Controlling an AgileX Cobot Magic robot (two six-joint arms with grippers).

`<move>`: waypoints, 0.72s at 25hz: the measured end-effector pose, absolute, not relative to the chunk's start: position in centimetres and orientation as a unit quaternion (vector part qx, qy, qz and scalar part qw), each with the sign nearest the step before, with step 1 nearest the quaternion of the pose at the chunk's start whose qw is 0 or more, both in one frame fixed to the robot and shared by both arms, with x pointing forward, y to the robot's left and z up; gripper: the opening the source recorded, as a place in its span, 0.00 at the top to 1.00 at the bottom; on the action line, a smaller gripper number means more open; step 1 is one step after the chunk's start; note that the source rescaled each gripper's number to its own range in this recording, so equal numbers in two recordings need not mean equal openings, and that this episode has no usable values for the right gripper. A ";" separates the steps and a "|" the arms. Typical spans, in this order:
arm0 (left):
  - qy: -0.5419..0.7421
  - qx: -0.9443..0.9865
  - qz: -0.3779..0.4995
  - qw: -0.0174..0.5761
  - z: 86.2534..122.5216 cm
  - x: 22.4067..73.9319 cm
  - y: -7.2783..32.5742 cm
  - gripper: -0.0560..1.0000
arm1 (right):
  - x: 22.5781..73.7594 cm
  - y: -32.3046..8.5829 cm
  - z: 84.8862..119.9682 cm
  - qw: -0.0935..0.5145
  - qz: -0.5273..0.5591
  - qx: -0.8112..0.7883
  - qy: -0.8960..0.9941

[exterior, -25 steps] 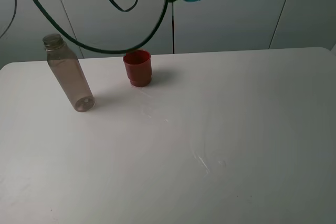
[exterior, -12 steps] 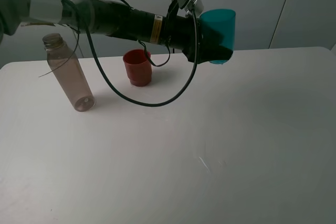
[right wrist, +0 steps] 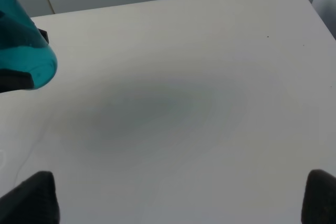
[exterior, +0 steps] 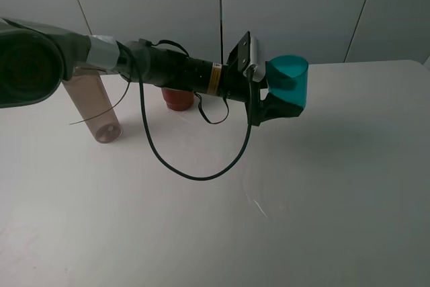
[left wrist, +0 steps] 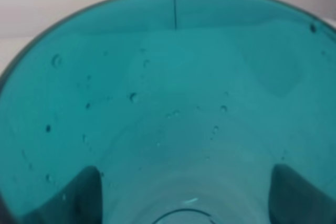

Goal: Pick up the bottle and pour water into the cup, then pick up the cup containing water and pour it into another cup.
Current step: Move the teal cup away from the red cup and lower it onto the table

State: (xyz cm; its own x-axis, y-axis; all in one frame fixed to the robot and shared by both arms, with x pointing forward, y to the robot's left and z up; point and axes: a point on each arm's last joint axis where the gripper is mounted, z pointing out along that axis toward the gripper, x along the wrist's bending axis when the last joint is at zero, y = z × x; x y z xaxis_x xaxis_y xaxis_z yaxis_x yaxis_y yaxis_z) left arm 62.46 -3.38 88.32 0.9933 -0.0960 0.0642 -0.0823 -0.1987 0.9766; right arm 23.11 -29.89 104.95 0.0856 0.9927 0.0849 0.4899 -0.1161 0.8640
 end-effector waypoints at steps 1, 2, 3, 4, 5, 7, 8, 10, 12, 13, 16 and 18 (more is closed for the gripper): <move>-0.062 0.772 -0.002 0.632 87.9 62.5 -3.4 0.81 | 23.1 -29.9 104.9 0.344 0.365 0.652 0.569; -0.061 0.768 -0.003 0.637 87.6 62.4 -3.5 0.81 | 23.1 -29.9 104.9 0.344 0.365 0.652 0.569; -0.057 0.766 -0.005 0.640 87.1 62.4 -3.6 0.81 | 23.1 -29.9 104.9 0.344 0.365 0.652 0.569; -0.055 0.761 -0.008 0.646 86.9 62.3 -3.6 0.81 | 23.1 -29.9 104.9 0.344 0.365 0.652 0.569; -0.049 0.756 -0.013 0.652 86.6 62.3 -3.6 0.81 | 23.1 -29.9 104.9 0.344 0.365 0.652 0.569; -0.048 0.754 -0.019 0.655 85.9 62.2 -3.7 0.81 | 23.1 -29.9 104.9 0.344 0.365 0.652 0.569; -0.050 0.753 -0.020 0.655 85.7 62.1 -3.7 0.81 | 23.1 -29.9 104.9 0.344 0.365 0.652 0.569; -0.058 0.754 -0.016 0.654 84.9 62.0 -3.7 0.81 | 23.1 -29.9 104.9 0.344 0.365 0.652 0.569; -0.070 0.755 -0.008 0.652 84.2 61.9 -3.7 0.81 | 23.1 -29.9 104.9 0.344 0.365 0.652 0.569; -0.077 0.756 -0.003 0.650 83.8 61.9 -3.6 0.81 | 23.1 -29.9 104.9 0.344 0.365 0.652 0.569; -0.098 0.762 0.002 0.640 82.7 61.6 -3.6 0.81 | 23.1 -29.9 104.9 0.344 0.365 0.652 0.569; -0.112 0.770 0.005 0.628 82.4 61.5 -3.5 0.81 | 23.1 -29.9 104.9 0.344 0.365 0.652 0.569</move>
State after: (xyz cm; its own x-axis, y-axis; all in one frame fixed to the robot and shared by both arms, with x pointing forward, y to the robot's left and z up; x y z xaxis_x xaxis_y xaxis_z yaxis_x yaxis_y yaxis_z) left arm 61.50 -3.50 82.43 0.9750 -0.1663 0.1477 -0.1782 -0.1865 0.9661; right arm 23.11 -29.89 104.95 0.0856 0.9927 0.0849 0.4899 -0.1161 0.8640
